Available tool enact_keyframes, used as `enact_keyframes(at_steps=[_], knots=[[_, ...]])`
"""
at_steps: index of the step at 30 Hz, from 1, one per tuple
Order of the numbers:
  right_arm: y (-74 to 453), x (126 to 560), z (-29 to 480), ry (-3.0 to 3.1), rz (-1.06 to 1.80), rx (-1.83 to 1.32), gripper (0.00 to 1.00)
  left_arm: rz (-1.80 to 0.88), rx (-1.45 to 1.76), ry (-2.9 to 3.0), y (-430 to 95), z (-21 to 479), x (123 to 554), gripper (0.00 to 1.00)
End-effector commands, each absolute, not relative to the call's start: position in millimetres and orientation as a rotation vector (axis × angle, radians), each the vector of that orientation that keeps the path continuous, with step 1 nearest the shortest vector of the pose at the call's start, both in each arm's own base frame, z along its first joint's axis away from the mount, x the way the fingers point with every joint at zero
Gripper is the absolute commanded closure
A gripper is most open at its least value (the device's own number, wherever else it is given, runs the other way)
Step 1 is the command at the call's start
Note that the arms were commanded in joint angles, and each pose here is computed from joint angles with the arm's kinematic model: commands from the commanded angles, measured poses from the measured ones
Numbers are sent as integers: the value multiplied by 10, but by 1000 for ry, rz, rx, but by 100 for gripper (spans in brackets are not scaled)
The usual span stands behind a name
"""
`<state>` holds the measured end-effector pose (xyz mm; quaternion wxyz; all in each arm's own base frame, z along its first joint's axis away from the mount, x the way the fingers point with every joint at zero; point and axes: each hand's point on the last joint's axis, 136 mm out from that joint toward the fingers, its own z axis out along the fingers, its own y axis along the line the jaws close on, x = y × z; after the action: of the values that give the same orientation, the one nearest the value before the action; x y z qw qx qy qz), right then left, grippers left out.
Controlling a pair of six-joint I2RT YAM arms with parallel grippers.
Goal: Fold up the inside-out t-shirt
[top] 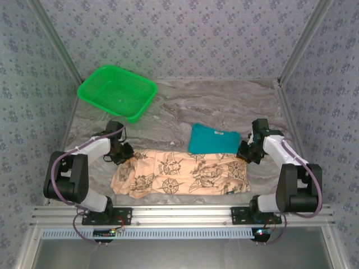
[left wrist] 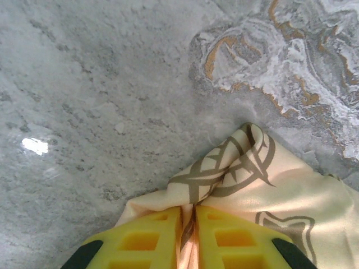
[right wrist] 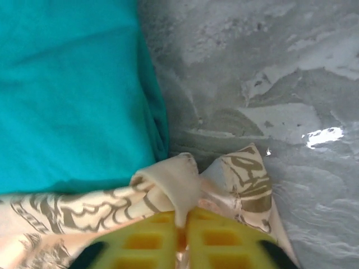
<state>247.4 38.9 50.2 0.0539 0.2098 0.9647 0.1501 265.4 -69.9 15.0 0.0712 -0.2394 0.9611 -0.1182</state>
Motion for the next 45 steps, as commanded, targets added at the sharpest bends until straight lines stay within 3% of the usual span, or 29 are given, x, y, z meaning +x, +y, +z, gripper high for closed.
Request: enact_keyframes(at_steps=[1,8,12,16,19,22,25,33,38,45], knots=[[313,2527,499,2896,549,666,100,-219,-788,3009,-557,-87,2334,84],[454,2826,1110,2435,1271,477,100,-274,-796,3025,-618,-130,2317,85],[656,2828,1146,2325,1573,446,100,-285,-786,3033,-634,-127,2333,86],[655,2804,1098,2317,1641,498,97,-307,-797,3039,-640,-131,2331,86],[511,2822,1043,2310,1589,595,94,-327,-817,3044,-631,-138,2319,86],[157,2709,802,2390,1387,798,86,-350,-838,3042,-627,-143,2313,86],[-233,2567,584,2430,1167,1001,86,-358,-853,3038,-621,-144,2319,86],[-218,2547,674,2612,783,802,79,-477,-825,3026,-735,-28,2401,82],[372,2864,1279,2581,471,215,75,-515,-811,2964,-752,293,2461,70],[2150,3060,1555,2470,623,-562,70,-301,-878,2879,-417,549,2324,49]])
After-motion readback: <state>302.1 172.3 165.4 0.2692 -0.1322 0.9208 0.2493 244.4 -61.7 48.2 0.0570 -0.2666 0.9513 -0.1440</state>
